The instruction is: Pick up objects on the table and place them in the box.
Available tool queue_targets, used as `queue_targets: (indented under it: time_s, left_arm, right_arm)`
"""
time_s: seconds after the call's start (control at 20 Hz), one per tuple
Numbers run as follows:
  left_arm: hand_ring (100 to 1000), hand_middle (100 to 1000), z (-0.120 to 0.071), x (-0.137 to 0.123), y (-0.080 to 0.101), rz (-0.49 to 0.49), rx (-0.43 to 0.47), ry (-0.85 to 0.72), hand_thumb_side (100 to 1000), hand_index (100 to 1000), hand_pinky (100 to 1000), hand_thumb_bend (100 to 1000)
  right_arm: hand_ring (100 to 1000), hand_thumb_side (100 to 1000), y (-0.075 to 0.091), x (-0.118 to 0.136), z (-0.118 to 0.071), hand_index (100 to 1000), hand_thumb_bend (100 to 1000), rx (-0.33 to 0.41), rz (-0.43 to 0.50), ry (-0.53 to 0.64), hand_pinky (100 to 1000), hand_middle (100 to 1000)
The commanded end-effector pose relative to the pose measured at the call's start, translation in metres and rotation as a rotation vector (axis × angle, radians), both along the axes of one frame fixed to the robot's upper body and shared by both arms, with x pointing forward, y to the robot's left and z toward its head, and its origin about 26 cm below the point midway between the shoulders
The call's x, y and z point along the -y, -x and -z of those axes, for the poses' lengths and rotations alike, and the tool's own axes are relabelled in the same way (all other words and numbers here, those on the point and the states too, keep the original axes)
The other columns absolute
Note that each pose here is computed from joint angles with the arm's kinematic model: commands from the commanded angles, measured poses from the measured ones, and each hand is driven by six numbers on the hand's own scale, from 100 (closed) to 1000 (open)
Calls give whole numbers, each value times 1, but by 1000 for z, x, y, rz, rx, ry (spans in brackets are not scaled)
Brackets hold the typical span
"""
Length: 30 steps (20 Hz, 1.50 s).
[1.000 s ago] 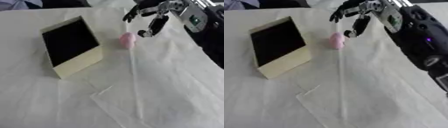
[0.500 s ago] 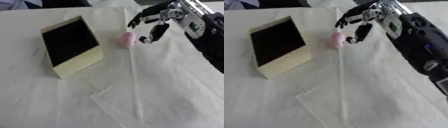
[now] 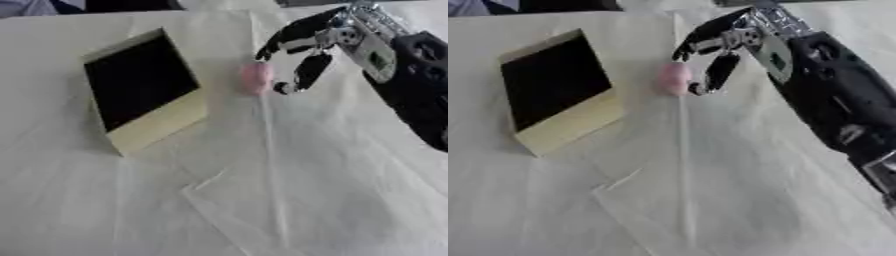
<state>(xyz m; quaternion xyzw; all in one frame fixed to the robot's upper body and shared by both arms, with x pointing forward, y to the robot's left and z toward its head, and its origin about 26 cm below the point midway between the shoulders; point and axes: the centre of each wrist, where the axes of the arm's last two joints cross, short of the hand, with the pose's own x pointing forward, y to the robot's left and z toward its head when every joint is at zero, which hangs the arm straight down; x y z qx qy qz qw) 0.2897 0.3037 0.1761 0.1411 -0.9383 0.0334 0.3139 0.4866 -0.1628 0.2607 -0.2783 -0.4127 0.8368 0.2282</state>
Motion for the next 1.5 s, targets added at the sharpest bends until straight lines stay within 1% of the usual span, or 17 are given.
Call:
queue_targets:
  time_s: [0.05,0.2,0.3,0.35,0.4,0.45,0.5,0.55,0.6,0.65,0.7,0.8,0.9,0.95,1.0,1.2,1.5]
  left_arm:
    - [640,695,-8,0,2,13,27,-11,682,806,667,100]
    - [640,695,-8,1,2,16,26,-9,685,806,667,100]
    - [639,695,-8,2,2,19,24,-7,689,806,667,100]
    - [639,695,-8,2,2,20,23,-6,692,806,667,100]
    - [639,695,-8,2,2,20,23,-5,693,806,667,100]
    - [639,695,-8,2,1,20,23,-5,694,806,667,100]
    - [639,695,-8,2,1,21,23,-5,694,806,667,100]
    - [639,695,-8,2,1,22,23,-4,695,806,667,100]
    - [639,695,-8,2,1,24,23,-5,696,806,667,100]
    - [639,695,-8,3,1,26,22,-5,697,806,667,100]
    - [638,694,-8,3,1,27,20,-6,698,806,667,100]
    - [638,694,-8,3,1,29,18,-7,700,806,666,100]
    - [637,694,-8,3,1,29,16,-8,700,806,666,100]
    - [637,694,-7,3,1,29,15,-9,700,806,666,100]
    - [637,694,-7,3,2,29,13,-10,701,806,666,100]
    - [637,695,-8,3,1,31,12,-15,701,806,666,100]
    - [637,695,-8,2,1,32,10,-22,695,807,666,100]
  right_arm:
    - [912,511,-3,1,-5,1000,215,33,-11,22,945,841]
    - [904,502,-6,1,0,985,223,47,-9,22,936,822]
    - [878,535,-8,2,4,946,217,57,0,19,920,762]
    - [846,555,-9,2,6,903,198,63,1,11,903,689]
    - [821,558,-9,2,6,874,184,71,-2,-1,891,640]
    - [755,597,-9,1,5,778,181,81,-7,-20,862,541]
    - [713,589,-8,-1,2,732,171,96,-12,-46,841,494]
    - [628,600,-7,-2,0,638,167,111,-14,-73,804,413]
    - [599,592,-6,-3,-4,614,170,128,-13,-102,787,393]
    - [560,558,-5,-3,-7,566,159,146,-10,-127,763,364]
    - [535,531,-4,-4,-9,535,152,163,-7,-151,747,347]
    - [500,493,-3,-6,-10,501,100,188,7,-190,716,339]
    - [475,458,-3,-5,-7,485,100,202,27,-228,689,334]
    - [467,394,-3,-5,-6,472,100,208,34,-247,681,336]
    - [465,369,-2,-5,-5,469,100,214,39,-265,679,341]
    - [439,100,1,-8,-8,445,100,248,30,-348,660,339]
    - [422,100,17,-23,-40,462,100,299,-14,-454,660,338]
